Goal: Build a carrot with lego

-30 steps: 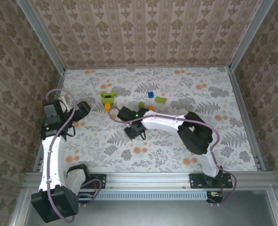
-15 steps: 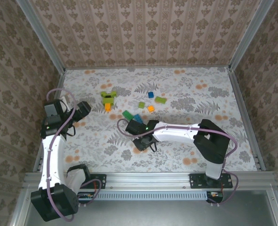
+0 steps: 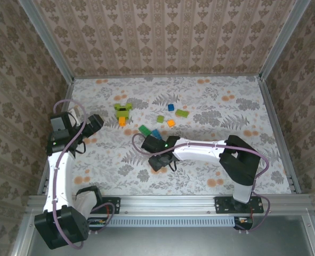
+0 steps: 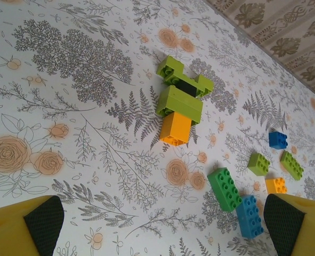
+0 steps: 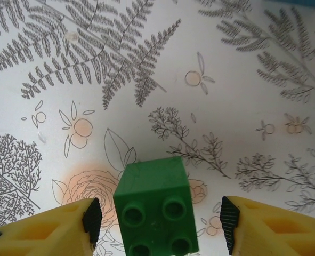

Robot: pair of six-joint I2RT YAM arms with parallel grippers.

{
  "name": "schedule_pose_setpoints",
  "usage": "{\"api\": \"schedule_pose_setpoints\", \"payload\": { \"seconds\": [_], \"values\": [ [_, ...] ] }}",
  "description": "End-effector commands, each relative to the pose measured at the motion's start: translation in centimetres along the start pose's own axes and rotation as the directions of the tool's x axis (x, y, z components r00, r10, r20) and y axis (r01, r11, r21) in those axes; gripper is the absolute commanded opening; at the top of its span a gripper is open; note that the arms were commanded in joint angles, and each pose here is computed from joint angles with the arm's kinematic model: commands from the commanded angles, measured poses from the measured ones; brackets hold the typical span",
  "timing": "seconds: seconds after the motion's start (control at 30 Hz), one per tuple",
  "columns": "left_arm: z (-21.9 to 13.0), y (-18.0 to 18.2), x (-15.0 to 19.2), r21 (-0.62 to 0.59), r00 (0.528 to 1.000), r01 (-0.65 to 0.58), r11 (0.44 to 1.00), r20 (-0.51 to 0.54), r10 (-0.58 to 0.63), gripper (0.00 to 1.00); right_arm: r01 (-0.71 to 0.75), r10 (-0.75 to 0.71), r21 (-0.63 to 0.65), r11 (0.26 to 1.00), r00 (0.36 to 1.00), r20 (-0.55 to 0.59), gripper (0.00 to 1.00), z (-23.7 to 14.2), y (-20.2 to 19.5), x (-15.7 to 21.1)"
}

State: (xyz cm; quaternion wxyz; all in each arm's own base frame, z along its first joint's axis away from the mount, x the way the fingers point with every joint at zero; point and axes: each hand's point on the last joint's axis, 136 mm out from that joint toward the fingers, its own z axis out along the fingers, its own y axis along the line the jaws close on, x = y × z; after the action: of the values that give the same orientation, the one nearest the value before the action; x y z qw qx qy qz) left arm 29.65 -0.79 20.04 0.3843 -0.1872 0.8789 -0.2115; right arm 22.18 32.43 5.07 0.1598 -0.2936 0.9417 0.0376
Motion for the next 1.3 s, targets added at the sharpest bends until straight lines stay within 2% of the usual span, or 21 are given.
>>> {"api": "schedule_pose_setpoints", "payload": {
  "seconds": [0.0, 0.17, 0.37, 0.53, 0.83, 1.27],
  "values": [
    [0.1, 0.0, 0.0, 0.016, 1.000, 0.001, 1.000, 0.004, -0.001, 1.00, 0.023, -0.027, 0.036, 0.999, 0.995, 0.092, 0.64, -3.3, -0.7, -2.9],
    [0.1, -0.2, 0.0, 0.024, 1.000, 0.001, 1.000, 0.003, -0.001, 1.00, 0.014, -0.021, 0.062, 0.998, 0.994, 0.110, 0.64, -3.4, -2.9, -5.9],
    [0.1, -0.3, 0.1, 0.030, 1.000, 0.001, 1.000, 0.000, -0.001, 1.00, 0.005, -0.012, 0.086, 0.996, 0.997, 0.073, 0.63, -0.9, -5.9, -8.6],
    [0.1, -0.3, 0.0, 0.032, 1.000, 0.001, 0.999, 0.002, -0.001, 1.00, -0.034, 0.031, 0.058, 0.998, 0.998, 0.050, 0.63, 1.6, -7.6, -9.9],
    [0.1, -0.4, 0.0, 0.036, 1.000, -0.001, 0.999, 0.001, 0.000, 1.00, -0.048, 0.048, 0.023, 0.999, 0.999, 0.013, 0.63, 4.8, -7.6, -10.7],
    [0.2, -0.5, -0.1, 0.040, 1.000, -0.001, 0.999, -0.002, 0.001, 1.00, -0.066, 0.067, 0.007, 0.998, 0.998, -0.011, 0.56, 6.2, -7.9, -11.2]
  ]
}}
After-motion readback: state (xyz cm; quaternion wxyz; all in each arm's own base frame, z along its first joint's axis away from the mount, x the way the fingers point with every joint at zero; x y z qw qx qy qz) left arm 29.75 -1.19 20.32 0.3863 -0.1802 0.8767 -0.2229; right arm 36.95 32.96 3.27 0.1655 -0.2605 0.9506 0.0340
